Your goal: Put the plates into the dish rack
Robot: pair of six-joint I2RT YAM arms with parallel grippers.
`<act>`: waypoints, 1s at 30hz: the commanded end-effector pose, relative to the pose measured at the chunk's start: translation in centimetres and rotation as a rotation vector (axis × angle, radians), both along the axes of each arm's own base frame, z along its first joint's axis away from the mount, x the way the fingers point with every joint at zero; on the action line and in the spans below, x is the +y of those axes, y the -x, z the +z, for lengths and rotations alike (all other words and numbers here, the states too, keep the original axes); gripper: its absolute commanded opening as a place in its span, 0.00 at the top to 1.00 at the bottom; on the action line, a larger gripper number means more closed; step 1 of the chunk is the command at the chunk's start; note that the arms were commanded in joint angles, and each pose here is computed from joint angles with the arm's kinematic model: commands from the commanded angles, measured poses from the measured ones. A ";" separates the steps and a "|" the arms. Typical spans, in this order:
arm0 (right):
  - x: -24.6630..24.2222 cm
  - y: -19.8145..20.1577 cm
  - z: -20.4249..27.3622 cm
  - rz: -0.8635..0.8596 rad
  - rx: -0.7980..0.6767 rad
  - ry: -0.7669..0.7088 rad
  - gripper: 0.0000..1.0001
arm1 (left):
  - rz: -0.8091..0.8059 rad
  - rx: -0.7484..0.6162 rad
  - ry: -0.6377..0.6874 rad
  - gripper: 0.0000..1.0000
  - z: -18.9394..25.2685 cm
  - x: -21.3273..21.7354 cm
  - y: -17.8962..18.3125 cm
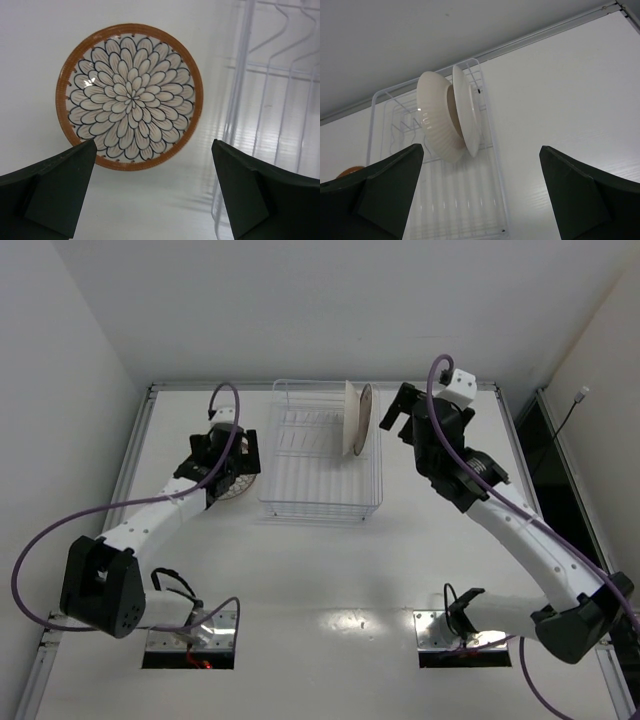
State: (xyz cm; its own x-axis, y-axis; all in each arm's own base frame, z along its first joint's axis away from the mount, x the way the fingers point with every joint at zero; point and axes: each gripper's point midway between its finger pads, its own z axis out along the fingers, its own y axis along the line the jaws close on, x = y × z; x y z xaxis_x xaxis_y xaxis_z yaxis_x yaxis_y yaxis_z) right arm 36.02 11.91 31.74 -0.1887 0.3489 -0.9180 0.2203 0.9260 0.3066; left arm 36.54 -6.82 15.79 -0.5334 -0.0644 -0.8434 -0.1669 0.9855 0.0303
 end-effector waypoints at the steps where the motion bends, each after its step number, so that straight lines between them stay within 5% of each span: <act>1: 1.6 -1.1 1.4 0.075 -0.063 -0.043 0.00 | -0.007 0.009 0.017 0.00 0.9 0.8 -1.8; 14: 1.7 -4.4 -5.7 0.165 0.097 -0.013 0.01 | 0.015 0.268 -0.078 0.00 -5.2 2.7 -0.7; 21: -0.4 -5.9 -7.8 0.193 0.166 -0.048 0.01 | -0.114 0.320 -0.036 0.00 -7.5 -2.7 0.4; 30: -3.0 -5.5 -8.6 0.187 0.173 -0.087 0.03 | -0.212 0.355 -0.168 0.00 -8.8 -8.8 0.7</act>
